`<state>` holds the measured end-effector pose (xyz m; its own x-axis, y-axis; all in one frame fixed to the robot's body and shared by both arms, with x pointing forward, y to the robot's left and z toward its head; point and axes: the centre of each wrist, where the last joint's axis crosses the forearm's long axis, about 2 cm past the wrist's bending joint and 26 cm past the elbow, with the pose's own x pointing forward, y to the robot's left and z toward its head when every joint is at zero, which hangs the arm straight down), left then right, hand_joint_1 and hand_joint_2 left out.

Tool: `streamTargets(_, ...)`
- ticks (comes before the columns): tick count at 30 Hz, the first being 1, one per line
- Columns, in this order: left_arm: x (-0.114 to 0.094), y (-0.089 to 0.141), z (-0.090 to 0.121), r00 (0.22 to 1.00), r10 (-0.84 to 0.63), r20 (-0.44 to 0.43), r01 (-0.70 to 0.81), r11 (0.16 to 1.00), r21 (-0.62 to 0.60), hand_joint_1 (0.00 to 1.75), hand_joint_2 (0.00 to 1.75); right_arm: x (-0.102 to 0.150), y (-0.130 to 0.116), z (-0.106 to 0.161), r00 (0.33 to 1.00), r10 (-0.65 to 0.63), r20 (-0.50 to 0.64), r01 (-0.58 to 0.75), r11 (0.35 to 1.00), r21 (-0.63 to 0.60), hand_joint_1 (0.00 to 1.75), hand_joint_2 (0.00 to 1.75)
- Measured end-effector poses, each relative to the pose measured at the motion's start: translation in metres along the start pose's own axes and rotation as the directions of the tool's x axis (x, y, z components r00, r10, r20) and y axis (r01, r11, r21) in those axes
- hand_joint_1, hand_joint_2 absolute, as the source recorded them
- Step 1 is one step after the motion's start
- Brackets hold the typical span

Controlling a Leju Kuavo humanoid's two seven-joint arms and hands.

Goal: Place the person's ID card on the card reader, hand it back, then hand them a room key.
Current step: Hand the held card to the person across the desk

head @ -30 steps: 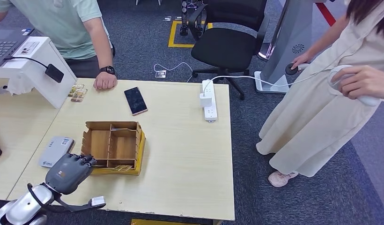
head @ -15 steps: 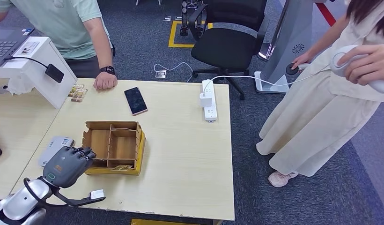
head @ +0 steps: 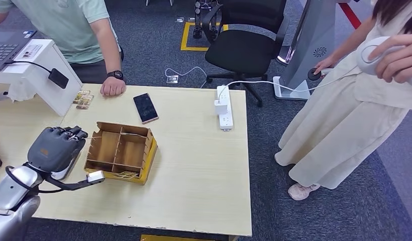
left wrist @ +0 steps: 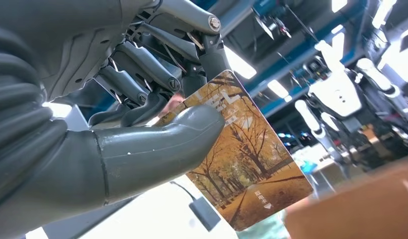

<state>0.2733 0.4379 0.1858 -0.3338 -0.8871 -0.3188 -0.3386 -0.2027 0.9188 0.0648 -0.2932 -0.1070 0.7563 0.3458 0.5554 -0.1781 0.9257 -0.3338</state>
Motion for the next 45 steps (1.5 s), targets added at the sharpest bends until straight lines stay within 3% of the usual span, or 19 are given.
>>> streamTargets(13,-0.032,0.018,-0.019,0.998,-0.053,-0.041,0.055,0.998,0.037,1.75,1.75,0.0,0.001,0.0,1.0,0.001,0.001,-0.001,1.0,0.002,0.0,1.75)
streamTargets(22,-0.053,0.025,-0.063,0.99,-0.073,-0.118,0.085,0.991,0.104,1.75,1.75,0.003,0.001,-0.001,1.0,0.018,0.011,-0.018,1.0,0.013,0.0,1.75)
streamTargets(34,-0.025,0.011,-0.13,0.993,-0.01,-0.12,0.027,0.989,0.144,1.75,1.75,0.011,0.003,-0.004,0.999,0.029,0.032,-0.03,0.999,0.026,0.0,1.75)
streamTargets(45,-0.007,0.008,-0.16,0.988,-0.014,-0.154,0.049,0.974,0.223,1.75,1.75,0.01,0.006,-0.003,0.999,0.027,0.03,-0.028,0.999,0.033,0.0,1.75)
